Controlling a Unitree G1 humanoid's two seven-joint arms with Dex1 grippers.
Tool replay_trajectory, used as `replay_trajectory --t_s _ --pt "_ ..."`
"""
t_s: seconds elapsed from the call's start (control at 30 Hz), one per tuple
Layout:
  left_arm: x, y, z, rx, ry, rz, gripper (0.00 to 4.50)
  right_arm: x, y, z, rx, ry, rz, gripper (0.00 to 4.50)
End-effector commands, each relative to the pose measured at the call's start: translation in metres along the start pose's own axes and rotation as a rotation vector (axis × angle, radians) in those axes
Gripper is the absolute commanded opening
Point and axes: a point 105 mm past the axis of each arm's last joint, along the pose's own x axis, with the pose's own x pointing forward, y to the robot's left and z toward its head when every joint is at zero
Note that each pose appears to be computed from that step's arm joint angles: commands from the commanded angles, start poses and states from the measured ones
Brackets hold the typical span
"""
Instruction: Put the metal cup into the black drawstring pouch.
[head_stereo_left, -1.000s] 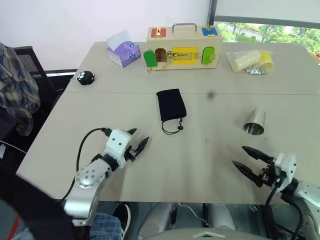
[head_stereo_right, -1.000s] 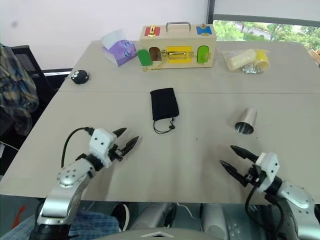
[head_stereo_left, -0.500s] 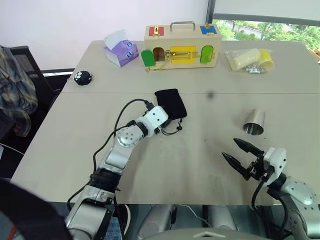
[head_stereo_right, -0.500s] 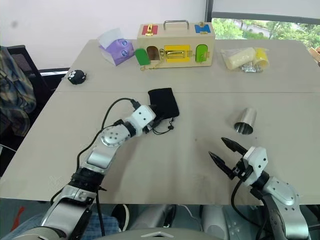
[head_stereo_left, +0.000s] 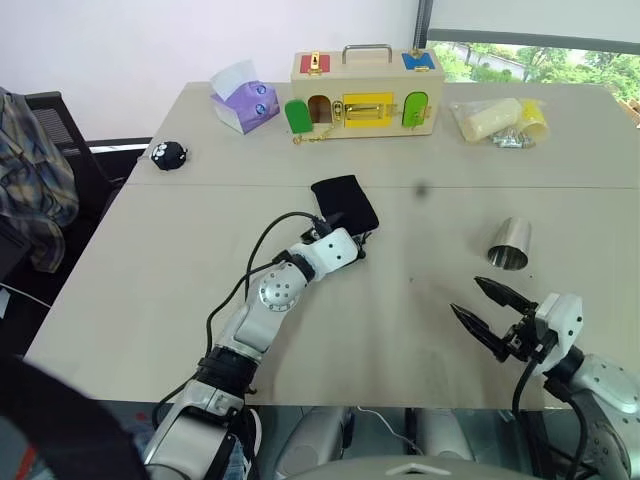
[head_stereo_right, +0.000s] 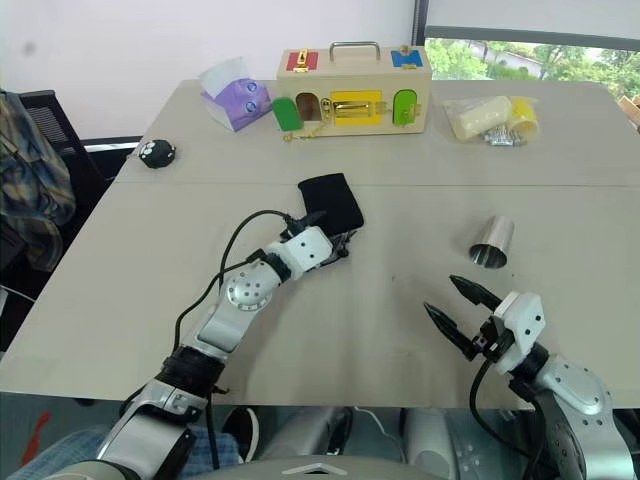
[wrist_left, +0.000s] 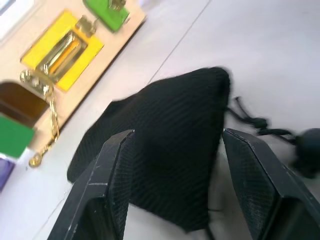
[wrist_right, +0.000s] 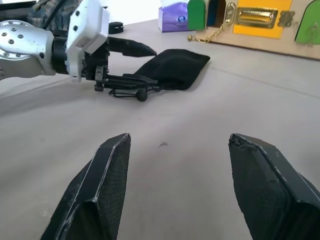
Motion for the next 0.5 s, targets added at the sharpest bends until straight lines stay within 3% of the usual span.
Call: replay_trajectory --t_s 0.03,0.5 --pt "-0.004 0.008 0.017 0.034 -0.069 0.062 2.8 -0.002 0.0 0.015 -0.033 -0.033 0.007 3.15" --pt "0.006 0.014 0.002 0.049 0.004 0.1 2.8 -0.004 -0.005 0.013 -0.042 -0.028 -0.006 3.15"
